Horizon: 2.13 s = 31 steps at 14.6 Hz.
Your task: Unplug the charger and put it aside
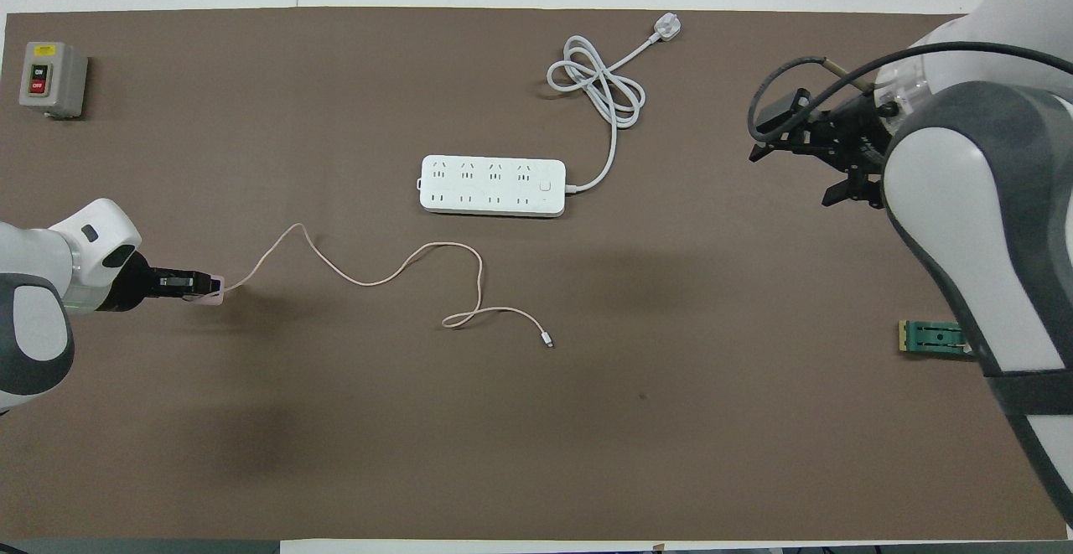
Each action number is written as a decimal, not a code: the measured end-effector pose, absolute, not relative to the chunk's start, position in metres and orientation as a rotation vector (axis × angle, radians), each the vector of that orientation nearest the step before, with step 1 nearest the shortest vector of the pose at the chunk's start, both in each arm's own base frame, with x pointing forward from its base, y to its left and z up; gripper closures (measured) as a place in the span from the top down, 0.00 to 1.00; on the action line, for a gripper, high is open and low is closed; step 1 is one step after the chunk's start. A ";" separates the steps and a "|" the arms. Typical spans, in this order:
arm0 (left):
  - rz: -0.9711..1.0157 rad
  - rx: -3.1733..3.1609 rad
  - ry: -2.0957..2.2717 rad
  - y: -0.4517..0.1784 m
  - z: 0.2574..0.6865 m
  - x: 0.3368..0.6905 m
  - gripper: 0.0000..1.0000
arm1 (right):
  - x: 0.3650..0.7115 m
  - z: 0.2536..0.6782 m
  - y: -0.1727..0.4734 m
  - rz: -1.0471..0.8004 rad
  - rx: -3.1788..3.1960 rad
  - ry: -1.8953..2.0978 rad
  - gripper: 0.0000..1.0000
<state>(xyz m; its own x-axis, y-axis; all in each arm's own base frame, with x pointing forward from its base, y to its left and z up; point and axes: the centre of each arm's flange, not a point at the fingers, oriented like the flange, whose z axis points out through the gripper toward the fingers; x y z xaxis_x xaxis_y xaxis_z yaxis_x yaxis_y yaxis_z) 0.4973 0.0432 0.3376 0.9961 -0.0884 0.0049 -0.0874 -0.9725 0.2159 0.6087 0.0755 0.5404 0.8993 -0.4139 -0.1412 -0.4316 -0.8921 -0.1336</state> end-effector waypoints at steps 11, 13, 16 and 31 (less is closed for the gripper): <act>0.008 2.986 -0.067 0.107 0.386 0.511 1.00 | 0.534 0.653 -0.009 0.014 -3.153 -0.112 1.00; -0.002 3.040 0.016 0.108 0.436 0.530 1.00 | 0.520 0.660 -0.023 0.073 -3.151 -0.066 1.00; -0.025 3.060 0.123 0.100 0.489 0.542 1.00 | 0.507 0.664 -0.030 0.133 -3.146 -0.045 1.00; -0.040 3.137 0.118 0.007 0.601 0.567 1.00 | 0.506 0.665 -0.026 0.138 -3.147 -0.055 1.00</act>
<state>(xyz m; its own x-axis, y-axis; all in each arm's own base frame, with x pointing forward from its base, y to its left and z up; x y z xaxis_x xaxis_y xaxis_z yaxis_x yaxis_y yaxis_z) 0.5674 0.0069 0.6009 0.9968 0.0754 -0.0254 0.0754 -0.9972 0.0009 0.5063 -0.0263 0.6645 0.9956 0.0345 -0.0876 0.0353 -0.9994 0.0070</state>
